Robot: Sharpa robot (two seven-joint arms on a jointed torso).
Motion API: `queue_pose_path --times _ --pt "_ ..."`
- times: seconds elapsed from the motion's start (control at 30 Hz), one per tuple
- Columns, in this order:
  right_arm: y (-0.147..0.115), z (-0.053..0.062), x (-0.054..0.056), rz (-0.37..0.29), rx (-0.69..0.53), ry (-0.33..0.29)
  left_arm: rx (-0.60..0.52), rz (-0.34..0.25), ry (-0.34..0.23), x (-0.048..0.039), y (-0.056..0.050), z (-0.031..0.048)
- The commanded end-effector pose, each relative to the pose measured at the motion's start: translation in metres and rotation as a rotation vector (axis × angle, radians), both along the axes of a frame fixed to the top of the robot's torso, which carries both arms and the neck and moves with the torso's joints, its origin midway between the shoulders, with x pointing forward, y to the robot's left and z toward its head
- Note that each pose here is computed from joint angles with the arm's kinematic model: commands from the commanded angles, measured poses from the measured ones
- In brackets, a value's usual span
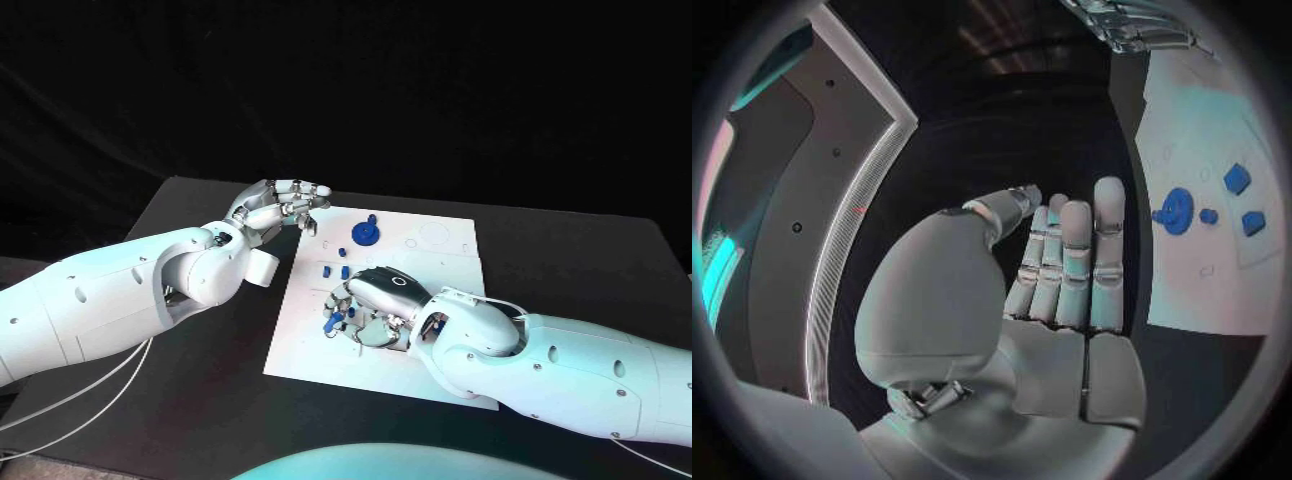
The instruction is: Assemble the parts on the task board
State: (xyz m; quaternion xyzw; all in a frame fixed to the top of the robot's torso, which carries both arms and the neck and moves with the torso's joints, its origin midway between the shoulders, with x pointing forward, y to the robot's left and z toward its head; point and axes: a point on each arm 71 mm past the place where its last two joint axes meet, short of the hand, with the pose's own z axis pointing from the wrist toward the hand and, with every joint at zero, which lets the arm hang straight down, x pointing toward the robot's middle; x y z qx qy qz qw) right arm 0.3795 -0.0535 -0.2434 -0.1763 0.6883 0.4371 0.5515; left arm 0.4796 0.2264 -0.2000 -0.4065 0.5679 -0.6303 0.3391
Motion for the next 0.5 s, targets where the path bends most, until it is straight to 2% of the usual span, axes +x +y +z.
queue_pose_path --times 0.03,0.5 --pt "0.002 -0.005 -0.002 0.022 -0.041 0.005 -0.010 -0.020 -0.005 -0.0010 -0.003 0.0011" --pt "0.005 -0.015 -0.001 -0.001 -0.100 -0.018 -0.008 -0.019 -0.003 -0.0014 -0.001 0.0012"
